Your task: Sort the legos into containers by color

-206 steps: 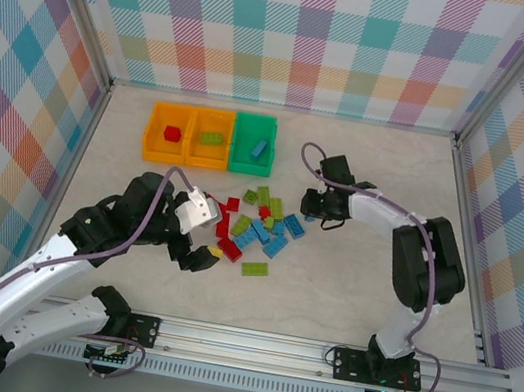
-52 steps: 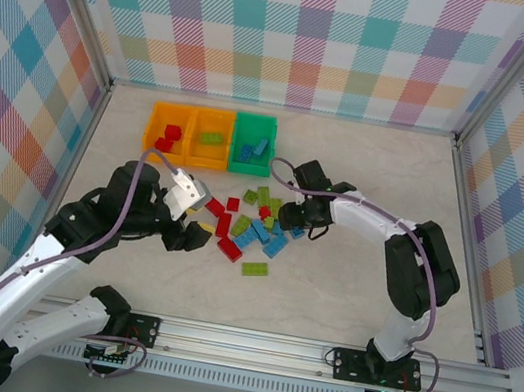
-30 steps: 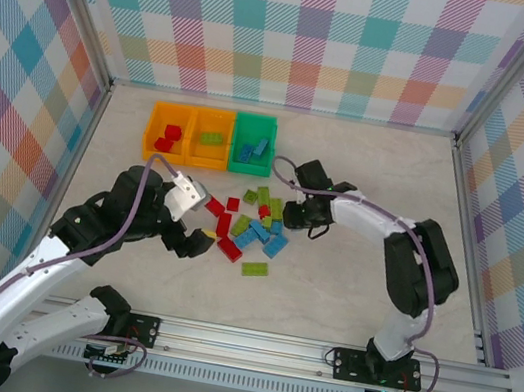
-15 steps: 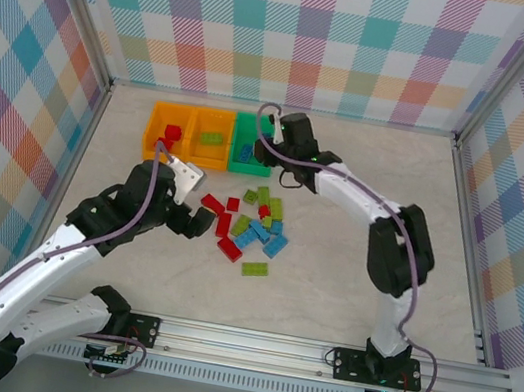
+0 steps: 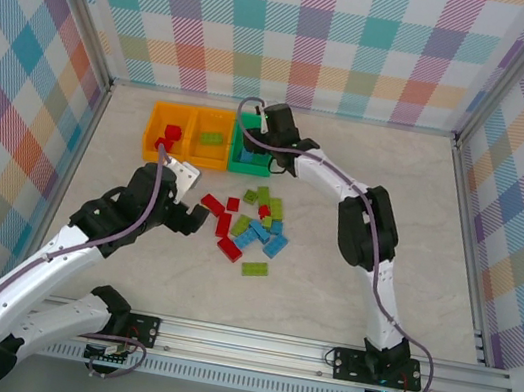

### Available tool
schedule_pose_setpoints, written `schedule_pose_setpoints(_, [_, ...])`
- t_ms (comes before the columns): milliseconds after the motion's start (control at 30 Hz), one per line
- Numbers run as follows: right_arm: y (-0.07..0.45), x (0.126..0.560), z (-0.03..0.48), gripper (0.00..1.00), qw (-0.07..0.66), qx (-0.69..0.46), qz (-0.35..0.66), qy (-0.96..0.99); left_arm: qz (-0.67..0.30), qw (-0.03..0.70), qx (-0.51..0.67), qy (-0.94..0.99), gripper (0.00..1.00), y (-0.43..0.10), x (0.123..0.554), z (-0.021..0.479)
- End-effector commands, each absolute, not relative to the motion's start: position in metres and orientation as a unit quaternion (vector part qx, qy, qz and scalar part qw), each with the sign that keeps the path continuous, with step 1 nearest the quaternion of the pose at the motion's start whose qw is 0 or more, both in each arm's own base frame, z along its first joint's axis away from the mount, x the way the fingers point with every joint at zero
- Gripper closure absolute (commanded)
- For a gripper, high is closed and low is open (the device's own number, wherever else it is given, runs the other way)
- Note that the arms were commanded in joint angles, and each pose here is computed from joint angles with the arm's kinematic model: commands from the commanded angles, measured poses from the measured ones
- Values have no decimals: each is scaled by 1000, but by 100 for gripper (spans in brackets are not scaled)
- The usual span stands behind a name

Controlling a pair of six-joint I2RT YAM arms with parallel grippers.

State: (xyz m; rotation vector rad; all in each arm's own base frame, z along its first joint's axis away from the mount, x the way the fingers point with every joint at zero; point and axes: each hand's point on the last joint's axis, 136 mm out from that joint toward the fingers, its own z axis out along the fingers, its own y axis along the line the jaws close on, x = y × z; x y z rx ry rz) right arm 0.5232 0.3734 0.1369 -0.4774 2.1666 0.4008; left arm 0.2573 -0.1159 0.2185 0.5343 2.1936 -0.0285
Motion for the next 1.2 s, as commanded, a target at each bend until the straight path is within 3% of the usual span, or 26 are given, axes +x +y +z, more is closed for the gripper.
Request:
schedule_pose_setpoints(0, [359, 509, 202, 43, 467, -199, 170, 845, 1, 438, 209, 874, 0, -113, 264, 221])
schedule_pose_setpoints(200, [334, 421, 241, 29, 433, -256, 240, 830, -62, 410, 169, 894, 0, -130, 263, 229])
schedule_pose_setpoints(400, [283, 287, 228, 11, 294, -273, 309, 862, -161, 361, 36, 918, 8, -160, 276, 216])
schedule_pose_setpoints(567, [243, 203, 205, 0, 201, -247, 336, 886, -154, 299, -5, 942, 14, -179, 301, 168])
schedule_pose_setpoints(800, [205, 179, 190, 0, 193, -221, 281, 914, -127, 257, 77, 955, 22, -236, 350, 115])
schedule_pose_setpoints(967, [202, 178, 194, 0, 205, -219, 280, 912, -68, 235, 115, 963, 33, -246, 384, 79])
schedule_pose_setpoints(1167, [199, 178, 197, 0, 215, -217, 278, 911, -41, 204, 137, 968, 35, -247, 399, 49])
